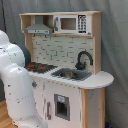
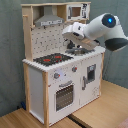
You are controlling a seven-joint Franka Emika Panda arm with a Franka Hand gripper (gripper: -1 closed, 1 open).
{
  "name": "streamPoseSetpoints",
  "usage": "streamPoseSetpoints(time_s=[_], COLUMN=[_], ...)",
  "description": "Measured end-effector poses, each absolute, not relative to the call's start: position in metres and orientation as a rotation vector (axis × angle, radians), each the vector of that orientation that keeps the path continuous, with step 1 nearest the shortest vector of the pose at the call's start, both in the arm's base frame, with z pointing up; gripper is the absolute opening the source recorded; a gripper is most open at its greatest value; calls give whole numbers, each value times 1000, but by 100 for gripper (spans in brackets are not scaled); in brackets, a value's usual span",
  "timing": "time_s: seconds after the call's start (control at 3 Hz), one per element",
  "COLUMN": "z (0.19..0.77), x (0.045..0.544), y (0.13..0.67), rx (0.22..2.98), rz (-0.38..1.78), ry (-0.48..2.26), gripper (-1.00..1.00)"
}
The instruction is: Play with the kitchen
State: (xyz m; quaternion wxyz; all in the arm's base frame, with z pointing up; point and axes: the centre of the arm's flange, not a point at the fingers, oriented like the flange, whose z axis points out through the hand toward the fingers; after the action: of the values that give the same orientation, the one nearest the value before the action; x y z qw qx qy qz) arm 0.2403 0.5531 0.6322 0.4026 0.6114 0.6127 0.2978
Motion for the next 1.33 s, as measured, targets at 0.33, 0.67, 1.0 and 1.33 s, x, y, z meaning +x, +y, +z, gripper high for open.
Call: streamPoseSetpoints(time_s=[0.33, 0.67, 1.0, 1.33], z=[624, 608, 588, 562], x=[211, 183, 170, 168], y=[575, 594, 602, 602], rx=[1392, 1236, 1106, 994], rz=[810, 839, 835, 827], ry=[1544, 1518, 1472, 1437], gripper=[100, 100, 100, 100])
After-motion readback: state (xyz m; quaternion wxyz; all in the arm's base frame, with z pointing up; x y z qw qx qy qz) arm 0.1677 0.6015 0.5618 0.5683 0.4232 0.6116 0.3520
